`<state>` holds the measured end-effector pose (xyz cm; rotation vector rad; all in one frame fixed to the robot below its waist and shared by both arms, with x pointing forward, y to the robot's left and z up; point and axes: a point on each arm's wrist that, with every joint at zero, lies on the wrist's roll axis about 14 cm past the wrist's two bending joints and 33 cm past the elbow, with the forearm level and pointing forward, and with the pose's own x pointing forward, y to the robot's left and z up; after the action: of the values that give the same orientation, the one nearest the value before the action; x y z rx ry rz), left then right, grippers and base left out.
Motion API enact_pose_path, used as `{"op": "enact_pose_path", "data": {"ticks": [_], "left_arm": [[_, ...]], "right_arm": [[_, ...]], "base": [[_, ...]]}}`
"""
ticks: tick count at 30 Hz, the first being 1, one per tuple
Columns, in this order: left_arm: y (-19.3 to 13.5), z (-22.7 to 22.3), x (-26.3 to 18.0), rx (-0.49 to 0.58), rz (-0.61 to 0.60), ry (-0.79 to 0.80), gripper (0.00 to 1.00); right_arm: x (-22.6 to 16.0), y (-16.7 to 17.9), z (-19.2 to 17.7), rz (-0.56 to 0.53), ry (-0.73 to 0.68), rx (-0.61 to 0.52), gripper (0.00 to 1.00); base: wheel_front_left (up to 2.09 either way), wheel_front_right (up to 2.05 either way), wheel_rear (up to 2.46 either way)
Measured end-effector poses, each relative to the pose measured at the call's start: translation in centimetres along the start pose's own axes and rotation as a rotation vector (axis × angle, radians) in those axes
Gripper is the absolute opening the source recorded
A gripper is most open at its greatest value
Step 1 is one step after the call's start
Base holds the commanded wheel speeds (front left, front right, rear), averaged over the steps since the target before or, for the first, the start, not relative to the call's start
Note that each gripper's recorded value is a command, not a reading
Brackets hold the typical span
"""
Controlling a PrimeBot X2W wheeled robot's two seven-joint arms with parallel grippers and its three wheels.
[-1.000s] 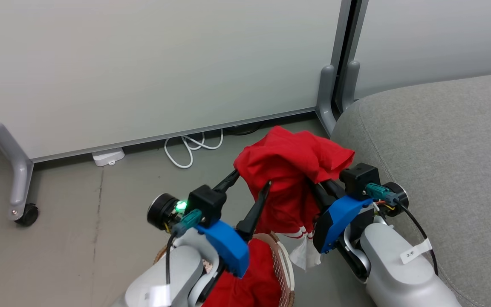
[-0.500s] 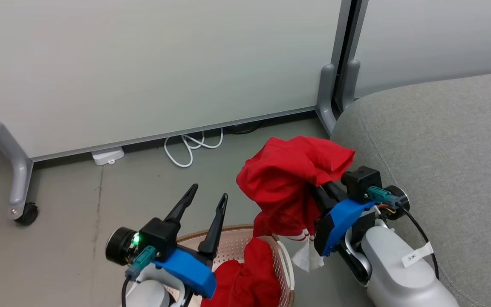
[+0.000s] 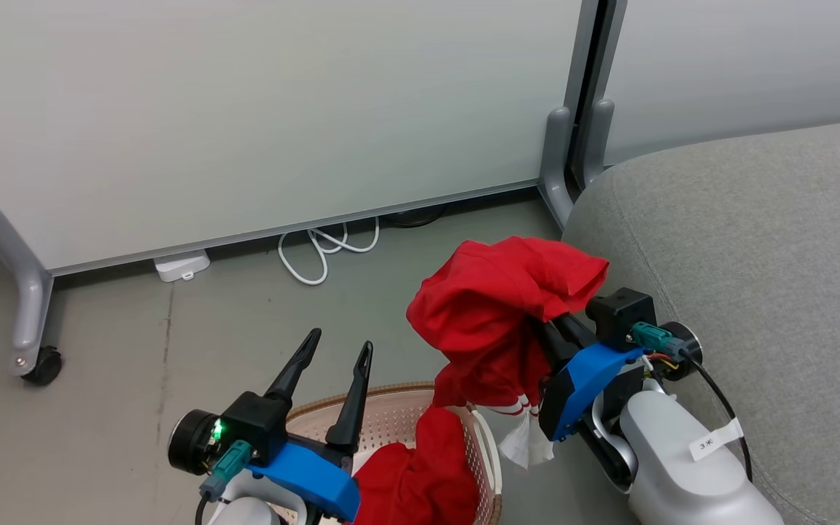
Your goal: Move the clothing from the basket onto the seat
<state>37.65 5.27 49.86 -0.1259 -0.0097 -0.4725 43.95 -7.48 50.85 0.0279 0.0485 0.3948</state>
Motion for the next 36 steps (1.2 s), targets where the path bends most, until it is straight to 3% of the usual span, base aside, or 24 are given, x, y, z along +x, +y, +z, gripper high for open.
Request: {"op": "enact_pose_path", "data": {"ticks": [13, 36], "left_arm": [[-2.1, -0.9, 1.5, -0.014, -0.069, 0.021, 1.00], [-13.2, -3.6, 5.7, -0.051, -0.413, 0.093, 1.00]], "right_arm": [[-1.6, -2.2, -0.2, -0.065, 0.002, 0.009, 0.00], [-10.6, -11.3, -0.9, -0.383, 0.011, 0.024, 0.00]], "base": [[0.00, 0.00, 0.00], [0.00, 0.00, 0.00]]}}
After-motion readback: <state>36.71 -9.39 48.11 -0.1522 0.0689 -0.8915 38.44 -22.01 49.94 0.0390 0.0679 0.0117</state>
